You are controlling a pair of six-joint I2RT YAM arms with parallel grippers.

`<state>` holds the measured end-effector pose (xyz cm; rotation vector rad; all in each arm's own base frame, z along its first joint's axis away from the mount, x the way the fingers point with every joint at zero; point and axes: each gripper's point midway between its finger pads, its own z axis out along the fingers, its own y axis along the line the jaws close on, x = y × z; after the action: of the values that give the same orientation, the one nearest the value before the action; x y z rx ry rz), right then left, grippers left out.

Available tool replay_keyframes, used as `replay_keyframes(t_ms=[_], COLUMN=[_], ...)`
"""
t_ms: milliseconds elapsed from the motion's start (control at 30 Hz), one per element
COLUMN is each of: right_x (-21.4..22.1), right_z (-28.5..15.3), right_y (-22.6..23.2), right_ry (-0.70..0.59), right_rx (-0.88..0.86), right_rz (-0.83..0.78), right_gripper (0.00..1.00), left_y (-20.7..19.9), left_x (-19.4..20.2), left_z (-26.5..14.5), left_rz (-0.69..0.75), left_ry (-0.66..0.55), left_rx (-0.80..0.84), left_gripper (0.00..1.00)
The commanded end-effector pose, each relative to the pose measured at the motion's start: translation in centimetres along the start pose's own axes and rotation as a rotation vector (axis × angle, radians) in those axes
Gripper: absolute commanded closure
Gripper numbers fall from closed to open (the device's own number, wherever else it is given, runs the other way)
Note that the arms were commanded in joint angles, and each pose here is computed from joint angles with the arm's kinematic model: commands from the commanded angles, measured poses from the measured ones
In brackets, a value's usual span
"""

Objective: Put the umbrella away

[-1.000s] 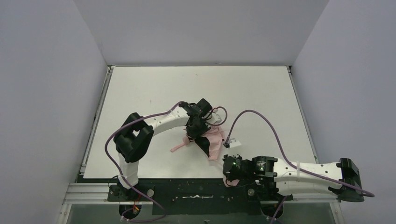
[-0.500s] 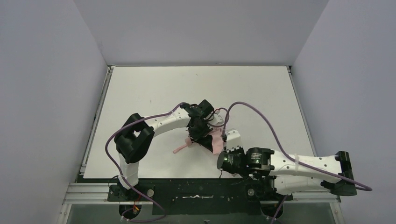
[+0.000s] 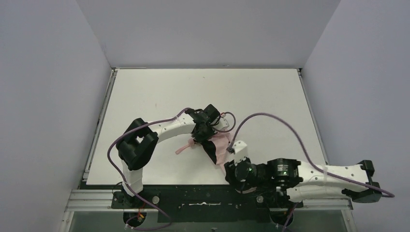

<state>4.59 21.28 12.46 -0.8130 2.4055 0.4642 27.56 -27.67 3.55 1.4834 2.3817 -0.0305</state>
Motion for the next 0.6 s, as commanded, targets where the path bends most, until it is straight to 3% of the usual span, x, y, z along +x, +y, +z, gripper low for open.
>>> replay_keyframes(t_ms=[0, 167, 333, 567], right_x=[-7.0, -11.0, -16.2, -24.0], right_z=[-3.4, -7.0, -7.6, -5.2], right_y=[-5.7, -13.5, -19.3, -23.8], right_ry=[-0.255, -0.374, -0.378, -0.529], right_rx=[0.149, 0.391, 0.477, 0.223], right_rz=[0.220, 0.395, 0.434, 0.398], right_gripper=[0.49, 0.40, 0.31, 0.18], left_y=[0.6, 0.4, 0.0, -1.2], left_x=[-1.4, -1.4, -1.5, -2.3], left_z=[-1.5, -1.8, -1.9, -1.5], left_rz=[0.058, 0.087, 0.147, 0.263], left_ry=[-0.090, -0.134, -0.154, -0.201], left_rx=[-0.070, -0.099, -0.154, -0.330], left_gripper=[1.00, 1.00, 1.00, 1.00])
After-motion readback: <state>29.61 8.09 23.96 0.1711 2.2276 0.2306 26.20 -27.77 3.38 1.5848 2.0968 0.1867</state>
